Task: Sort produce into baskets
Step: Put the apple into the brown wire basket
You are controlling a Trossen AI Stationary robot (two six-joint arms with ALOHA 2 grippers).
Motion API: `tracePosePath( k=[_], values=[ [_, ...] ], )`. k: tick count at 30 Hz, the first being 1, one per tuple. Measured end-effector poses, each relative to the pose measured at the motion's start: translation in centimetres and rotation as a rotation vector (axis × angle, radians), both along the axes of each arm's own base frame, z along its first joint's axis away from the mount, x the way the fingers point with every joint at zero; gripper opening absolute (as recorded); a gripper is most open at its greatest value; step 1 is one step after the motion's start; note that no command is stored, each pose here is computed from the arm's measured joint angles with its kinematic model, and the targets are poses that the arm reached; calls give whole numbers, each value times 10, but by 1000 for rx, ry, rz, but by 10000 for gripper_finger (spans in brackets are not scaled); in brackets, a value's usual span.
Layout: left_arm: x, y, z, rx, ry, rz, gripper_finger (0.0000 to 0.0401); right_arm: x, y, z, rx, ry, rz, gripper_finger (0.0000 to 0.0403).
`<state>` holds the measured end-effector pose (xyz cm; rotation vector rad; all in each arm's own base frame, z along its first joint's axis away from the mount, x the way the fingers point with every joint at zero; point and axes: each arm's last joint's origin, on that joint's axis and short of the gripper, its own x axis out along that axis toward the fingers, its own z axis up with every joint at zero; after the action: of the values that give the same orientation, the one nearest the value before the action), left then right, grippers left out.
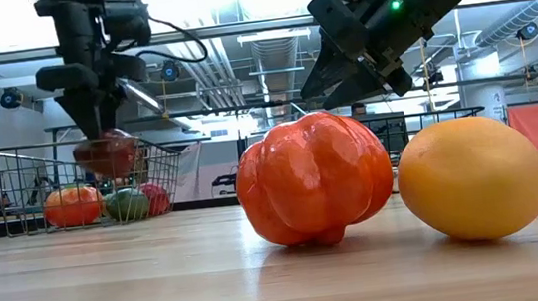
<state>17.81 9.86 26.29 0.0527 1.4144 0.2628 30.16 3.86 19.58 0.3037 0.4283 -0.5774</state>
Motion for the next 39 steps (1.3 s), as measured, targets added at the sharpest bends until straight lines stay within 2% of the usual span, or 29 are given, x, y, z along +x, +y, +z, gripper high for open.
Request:
tracePosePath(
  k=[3,16,39],
  values=[
    [4,6,-5,-41,-4,-12,284,0,0,0,0,0,0,237],
    [13,21,-21,-88,21,-29,283,0,0,0,-1,1,1,237],
    [15,24,-25,-74,1,-39,301,0,0,0,-2,3,3,237]
  ],
)
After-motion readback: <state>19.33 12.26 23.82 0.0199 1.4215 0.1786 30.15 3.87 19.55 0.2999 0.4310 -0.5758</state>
